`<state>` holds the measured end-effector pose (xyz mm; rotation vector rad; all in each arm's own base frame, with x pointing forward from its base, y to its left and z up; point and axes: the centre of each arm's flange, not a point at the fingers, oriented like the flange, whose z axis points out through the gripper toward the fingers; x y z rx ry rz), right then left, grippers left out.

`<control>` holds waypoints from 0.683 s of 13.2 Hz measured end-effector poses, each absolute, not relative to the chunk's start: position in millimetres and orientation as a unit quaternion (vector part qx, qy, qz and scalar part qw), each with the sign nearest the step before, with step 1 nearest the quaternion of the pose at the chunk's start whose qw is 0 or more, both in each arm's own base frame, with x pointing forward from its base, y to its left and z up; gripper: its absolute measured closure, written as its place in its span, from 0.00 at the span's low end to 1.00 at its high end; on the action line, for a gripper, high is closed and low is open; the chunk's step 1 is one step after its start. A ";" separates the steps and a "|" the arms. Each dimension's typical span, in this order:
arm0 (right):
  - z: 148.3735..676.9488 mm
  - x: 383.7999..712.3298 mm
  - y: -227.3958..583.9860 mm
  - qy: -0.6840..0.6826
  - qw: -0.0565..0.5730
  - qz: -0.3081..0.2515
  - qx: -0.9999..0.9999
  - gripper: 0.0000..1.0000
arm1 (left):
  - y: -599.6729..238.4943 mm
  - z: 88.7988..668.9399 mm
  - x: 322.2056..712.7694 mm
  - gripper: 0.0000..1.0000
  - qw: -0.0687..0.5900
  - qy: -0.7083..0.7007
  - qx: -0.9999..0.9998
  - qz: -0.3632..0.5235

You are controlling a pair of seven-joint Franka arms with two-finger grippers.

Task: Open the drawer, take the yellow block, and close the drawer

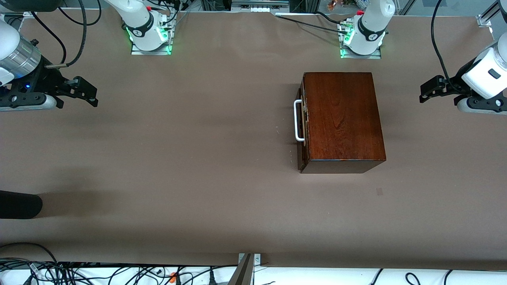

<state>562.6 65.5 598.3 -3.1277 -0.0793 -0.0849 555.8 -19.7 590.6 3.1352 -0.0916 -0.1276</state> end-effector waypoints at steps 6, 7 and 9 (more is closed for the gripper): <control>598.3 562.6 65.5 -0.025 0.006 -0.027 -0.999 0.00 | -22.9 585.0 558.5 0.00 0.006 -0.031 0.998 -0.045; 598.3 562.6 65.5 -0.025 0.006 -0.027 -0.999 0.00 | -22.9 584.8 558.5 0.00 0.006 -0.031 0.998 -0.045; 598.3 562.6 65.6 -0.025 0.006 -0.027 -0.999 0.00 | -23.3 584.1 558.8 0.00 0.006 -0.031 0.998 -0.046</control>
